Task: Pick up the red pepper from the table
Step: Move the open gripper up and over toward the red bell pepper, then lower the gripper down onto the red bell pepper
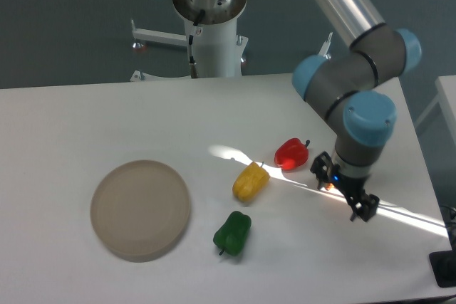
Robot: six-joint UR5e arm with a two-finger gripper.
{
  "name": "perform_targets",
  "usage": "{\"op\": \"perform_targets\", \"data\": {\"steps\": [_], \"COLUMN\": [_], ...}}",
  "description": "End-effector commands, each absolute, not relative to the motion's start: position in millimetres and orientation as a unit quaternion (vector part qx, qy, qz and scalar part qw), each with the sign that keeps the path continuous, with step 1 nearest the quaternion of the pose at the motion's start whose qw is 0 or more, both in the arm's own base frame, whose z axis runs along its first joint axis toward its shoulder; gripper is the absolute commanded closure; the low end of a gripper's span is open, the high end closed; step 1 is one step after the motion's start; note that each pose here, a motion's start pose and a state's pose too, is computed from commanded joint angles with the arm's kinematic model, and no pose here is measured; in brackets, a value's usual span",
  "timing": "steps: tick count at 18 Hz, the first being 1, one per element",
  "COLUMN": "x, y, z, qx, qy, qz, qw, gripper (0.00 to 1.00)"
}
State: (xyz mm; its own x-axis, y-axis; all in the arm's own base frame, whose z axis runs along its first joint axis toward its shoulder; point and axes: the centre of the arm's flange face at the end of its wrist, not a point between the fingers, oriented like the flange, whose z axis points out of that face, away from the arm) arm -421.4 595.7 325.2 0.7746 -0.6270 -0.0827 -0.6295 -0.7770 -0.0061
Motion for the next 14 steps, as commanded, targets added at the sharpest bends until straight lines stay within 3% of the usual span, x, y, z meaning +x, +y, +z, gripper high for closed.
{"op": "perform_targets", "data": {"steps": [5, 14], "x": [-389, -365], "y": [559, 542], "z": [315, 283], "qx": [-0.919, -0.915], "qy": [0.392, 0.401], "qz": [0.02, 0.007], "qw": [-0.023, -0.047], "gripper": [0.0, 0.0]}}
